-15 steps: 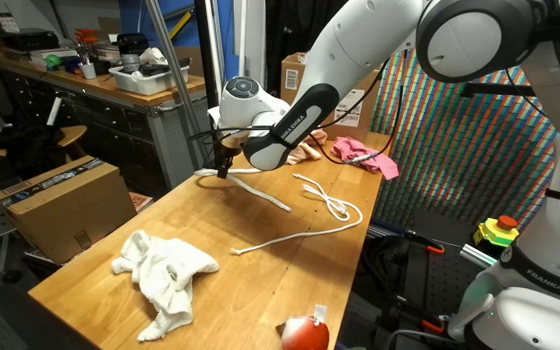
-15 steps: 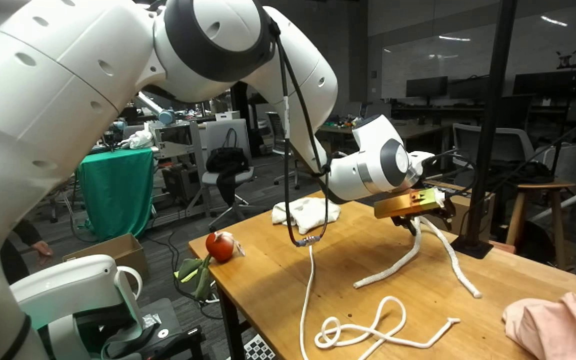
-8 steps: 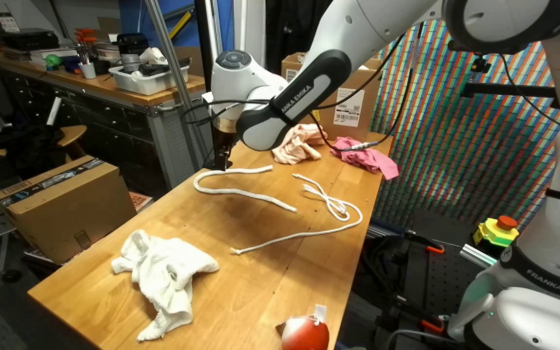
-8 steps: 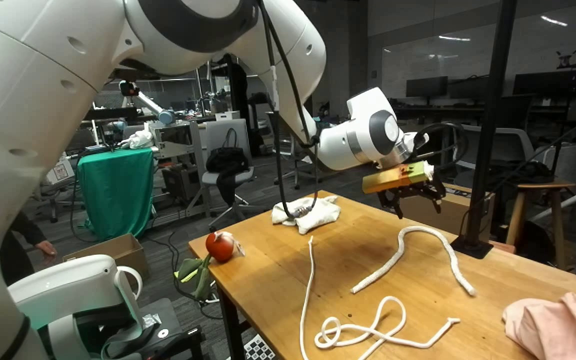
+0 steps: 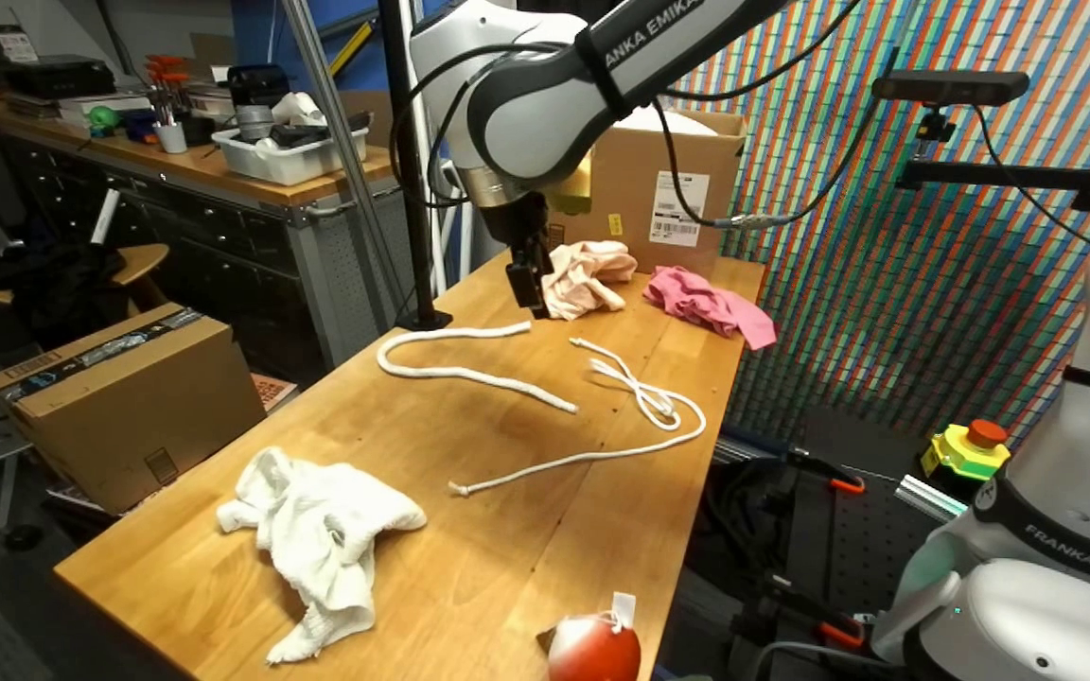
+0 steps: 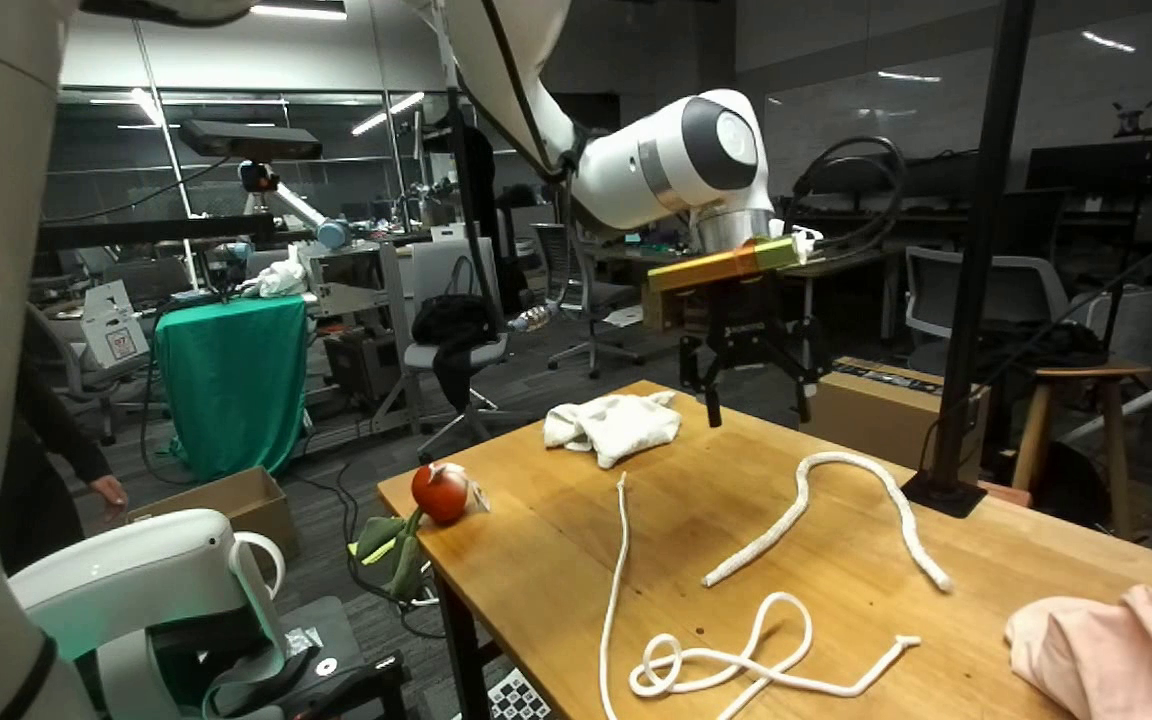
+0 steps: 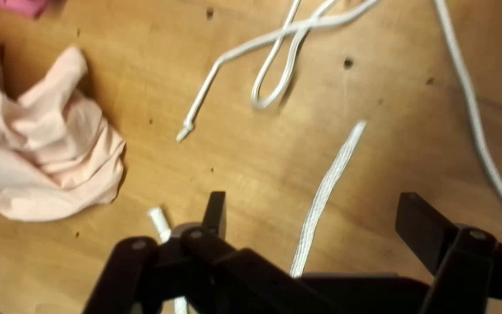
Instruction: Separate the things on the table
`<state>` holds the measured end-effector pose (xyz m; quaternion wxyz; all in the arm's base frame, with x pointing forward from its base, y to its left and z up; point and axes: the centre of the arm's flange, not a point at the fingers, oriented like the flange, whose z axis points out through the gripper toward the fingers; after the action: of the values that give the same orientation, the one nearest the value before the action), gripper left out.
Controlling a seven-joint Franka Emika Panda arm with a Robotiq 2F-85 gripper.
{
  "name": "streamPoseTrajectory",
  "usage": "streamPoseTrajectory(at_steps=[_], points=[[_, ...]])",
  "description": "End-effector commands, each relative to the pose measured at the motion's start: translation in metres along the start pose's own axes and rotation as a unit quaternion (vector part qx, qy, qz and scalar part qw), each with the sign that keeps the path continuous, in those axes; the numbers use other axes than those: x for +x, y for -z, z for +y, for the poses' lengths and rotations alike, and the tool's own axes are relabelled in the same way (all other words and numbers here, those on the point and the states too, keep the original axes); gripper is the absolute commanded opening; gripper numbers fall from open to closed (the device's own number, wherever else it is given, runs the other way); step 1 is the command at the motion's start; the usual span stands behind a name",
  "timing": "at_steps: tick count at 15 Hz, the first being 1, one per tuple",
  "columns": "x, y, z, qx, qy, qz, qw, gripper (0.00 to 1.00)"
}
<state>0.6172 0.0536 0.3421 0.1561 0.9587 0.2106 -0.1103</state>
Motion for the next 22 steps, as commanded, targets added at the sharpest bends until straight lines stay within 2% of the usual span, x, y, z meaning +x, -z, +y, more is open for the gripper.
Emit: streamPoseTrajectory(at_steps=[1,3,5,9,11,14,17,19,22], points=[[-0.064,0.013,-0.004,0.055,0.015,-0.075,0.9956,1.0],[-0.095,0.013,-0.007,0.081,0.009,-0.092,0.9924,1.0],[-0.121,0.013,-0.008,0.11,-0.004,-0.085,0.9903,1.0],[-0.176,0.007,-0.008,0.161,-0.036,-0.023,0.986,1.0],[-0.201,0.001,-0.009,0.156,-0.045,0.027,0.9864,1.0],[-0.227,-0.013,-0.012,0.117,-0.051,0.091,0.9876,1.0],[-0.24,-0.03,-0.019,0.08,-0.046,0.151,0.9843,1.0],[-0.244,-0.04,-0.02,0.058,-0.044,0.193,0.9785,1.0],[-0.254,-0.054,-0.014,0.05,-0.044,0.266,0.9618,1.0]])
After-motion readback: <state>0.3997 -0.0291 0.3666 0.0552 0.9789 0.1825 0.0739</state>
